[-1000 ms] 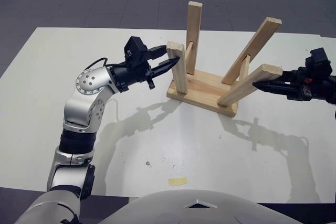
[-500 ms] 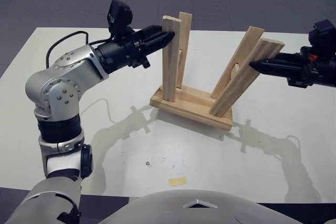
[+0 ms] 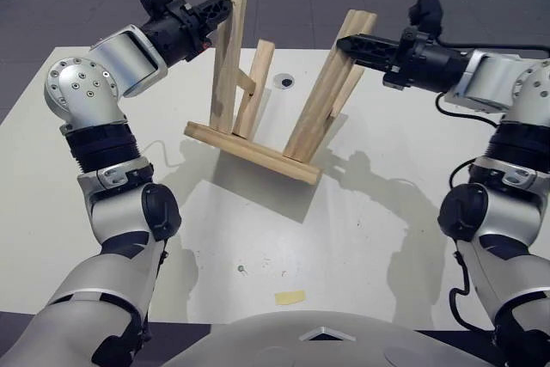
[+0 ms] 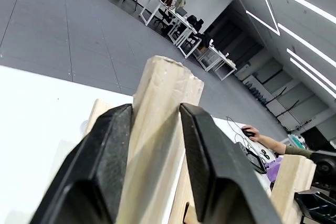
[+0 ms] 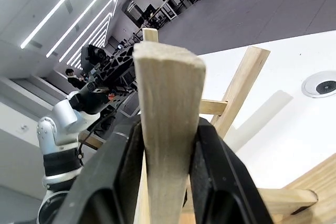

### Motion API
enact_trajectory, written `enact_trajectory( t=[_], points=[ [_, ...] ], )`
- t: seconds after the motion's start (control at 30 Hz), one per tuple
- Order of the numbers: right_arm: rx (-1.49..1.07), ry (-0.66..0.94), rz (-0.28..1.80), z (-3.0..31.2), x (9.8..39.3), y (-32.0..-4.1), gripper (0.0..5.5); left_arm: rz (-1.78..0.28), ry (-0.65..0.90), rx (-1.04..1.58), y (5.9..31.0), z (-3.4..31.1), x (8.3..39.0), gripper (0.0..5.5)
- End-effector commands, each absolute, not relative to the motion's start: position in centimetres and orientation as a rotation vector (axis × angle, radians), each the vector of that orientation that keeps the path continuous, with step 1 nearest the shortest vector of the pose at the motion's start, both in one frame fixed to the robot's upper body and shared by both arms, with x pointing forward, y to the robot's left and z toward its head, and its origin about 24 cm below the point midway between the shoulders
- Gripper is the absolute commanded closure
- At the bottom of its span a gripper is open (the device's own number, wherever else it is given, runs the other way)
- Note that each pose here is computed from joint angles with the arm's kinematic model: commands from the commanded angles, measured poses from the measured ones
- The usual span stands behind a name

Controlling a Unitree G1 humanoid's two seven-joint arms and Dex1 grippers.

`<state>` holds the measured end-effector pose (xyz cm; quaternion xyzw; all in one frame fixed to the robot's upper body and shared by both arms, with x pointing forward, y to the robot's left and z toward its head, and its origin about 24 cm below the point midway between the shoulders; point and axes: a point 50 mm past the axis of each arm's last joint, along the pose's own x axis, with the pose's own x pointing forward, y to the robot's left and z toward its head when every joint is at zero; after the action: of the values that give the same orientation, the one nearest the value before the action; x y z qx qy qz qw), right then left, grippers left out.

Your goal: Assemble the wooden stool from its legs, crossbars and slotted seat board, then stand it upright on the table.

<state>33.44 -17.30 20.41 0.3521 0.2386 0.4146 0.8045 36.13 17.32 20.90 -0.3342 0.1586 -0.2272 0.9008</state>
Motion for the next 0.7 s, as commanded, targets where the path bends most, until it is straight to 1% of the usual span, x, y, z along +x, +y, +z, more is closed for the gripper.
enact_trajectory(
  t=[0.03,0.07,0.1,0.2,0.3,0.33,0.37,0.43,0.5,0.57,0.63,0.7],
  points=[
    [0.668,0.974,0.142,9.0,36.3,-15.3,4.39,-0.493,0.743,-0.839,11.9,13.1,37.7,4.49],
    [0.653,0.997,0.107,8.0,36.4,-14.7,4.03,-0.480,0.752,-0.832,12.0,12.5,37.8,4.33],
    [0.639,0.989,0.112,7.5,36.6,-14.0,3.87,-0.456,0.760,-0.823,12.1,11.8,37.9,4.28],
    [0.619,0.999,0.155,6.3,36.5,-12.4,3.20,-0.447,0.755,-0.784,11.9,11.0,38.2,3.71],
    [0.627,1.025,0.198,6.2,36.2,-12.3,2.63,-0.567,0.699,-0.745,11.2,12.1,38.3,3.15],
    [0.614,1.027,0.210,6.2,36.1,-12.6,2.52,-0.629,0.671,-0.713,10.8,12.7,38.3,3.04],
    [0.617,1.024,0.235,6.3,36.0,-12.8,2.28,-0.691,0.645,-0.684,10.4,13.2,38.2,2.81],
    [0.627,0.990,0.298,6.6,35.9,-13.2,1.92,-0.781,0.546,-0.593,9.9,14.6,38.0,2.49],
    [0.652,0.933,0.370,7.0,35.9,-13.4,1.59,-0.822,0.425,-0.472,9.4,15.7,37.6,2.18],
    [0.677,0.871,0.424,7.4,35.8,-13.8,1.24,-0.823,0.288,-0.369,8.7,16.6,37.1,1.83],
    [0.691,0.815,0.469,7.7,35.7,-13.8,0.98,-0.811,0.181,-0.318,8.2,17.1,36.6,1.58],
    [0.716,0.762,0.524,8.0,35.4,-13.7,0.55,-0.797,0.087,-0.282,7.7,17.3,35.9,1.16]
  ],
)
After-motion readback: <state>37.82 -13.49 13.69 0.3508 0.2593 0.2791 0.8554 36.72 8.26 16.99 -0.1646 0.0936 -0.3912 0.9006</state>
